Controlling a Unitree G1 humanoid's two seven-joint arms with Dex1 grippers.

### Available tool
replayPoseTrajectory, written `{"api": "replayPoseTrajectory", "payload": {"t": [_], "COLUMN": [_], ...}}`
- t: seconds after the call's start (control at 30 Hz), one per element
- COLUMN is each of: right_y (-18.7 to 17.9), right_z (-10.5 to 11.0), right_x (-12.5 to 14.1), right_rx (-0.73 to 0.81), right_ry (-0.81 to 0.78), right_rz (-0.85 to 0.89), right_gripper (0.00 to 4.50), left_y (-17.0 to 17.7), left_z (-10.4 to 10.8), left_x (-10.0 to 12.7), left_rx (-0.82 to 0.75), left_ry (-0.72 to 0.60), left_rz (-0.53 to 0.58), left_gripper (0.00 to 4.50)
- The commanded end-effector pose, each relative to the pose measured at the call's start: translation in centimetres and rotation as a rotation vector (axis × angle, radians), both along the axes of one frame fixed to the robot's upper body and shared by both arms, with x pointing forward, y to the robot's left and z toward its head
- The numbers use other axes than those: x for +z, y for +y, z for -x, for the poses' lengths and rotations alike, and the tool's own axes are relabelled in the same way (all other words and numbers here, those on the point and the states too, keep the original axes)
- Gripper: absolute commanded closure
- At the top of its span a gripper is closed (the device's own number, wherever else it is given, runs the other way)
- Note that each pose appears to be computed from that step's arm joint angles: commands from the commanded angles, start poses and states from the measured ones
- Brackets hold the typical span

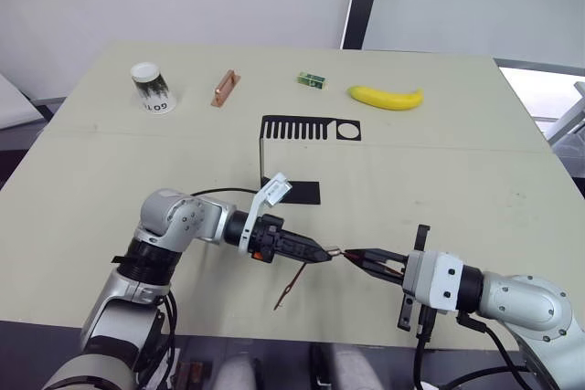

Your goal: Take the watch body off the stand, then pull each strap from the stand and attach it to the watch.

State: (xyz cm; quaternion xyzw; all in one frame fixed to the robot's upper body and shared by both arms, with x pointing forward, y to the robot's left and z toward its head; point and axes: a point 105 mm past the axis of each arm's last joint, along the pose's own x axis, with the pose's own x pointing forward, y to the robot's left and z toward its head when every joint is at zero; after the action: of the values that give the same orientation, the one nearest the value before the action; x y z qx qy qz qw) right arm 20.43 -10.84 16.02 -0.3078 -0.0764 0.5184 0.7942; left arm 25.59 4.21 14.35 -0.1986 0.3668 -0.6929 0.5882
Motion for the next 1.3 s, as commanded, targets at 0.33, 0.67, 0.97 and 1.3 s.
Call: {"api": "replayPoseTrajectory", "payload": {"t": [0.33,0.67,0.97,1.3], "right_y": [0.9,1.3,1.6,2.0], "right_z": [0.2,0.0,-0.2,-0.3], "right_x": [0.5,0.3,0.3,0.2], "right_rx": [0.046,0.050,0.043,0.050], "right_ry": [-0.029,-0.036,-0.055,-0.062], "right_rz": [-0.002,0.031,0.049,0.067], "right_gripper": [4.50,4.50,4.50,4.50], "left_y": [-0.6,-0.9,-1.1,-1.3], "left_z": [0.5,0.6,0.7,0.9], "left_x": [0.5,0.5,0.4,0.4], "left_rx": [-0.013,-0.010,-0.014,-0.021], "left_ry": [-0.034,-0.037,-0.037,-0.036], "left_rz": [0.024,0.017,0.006,0.000], "left_gripper": [2.89,2.89,2.89,2.89]}}
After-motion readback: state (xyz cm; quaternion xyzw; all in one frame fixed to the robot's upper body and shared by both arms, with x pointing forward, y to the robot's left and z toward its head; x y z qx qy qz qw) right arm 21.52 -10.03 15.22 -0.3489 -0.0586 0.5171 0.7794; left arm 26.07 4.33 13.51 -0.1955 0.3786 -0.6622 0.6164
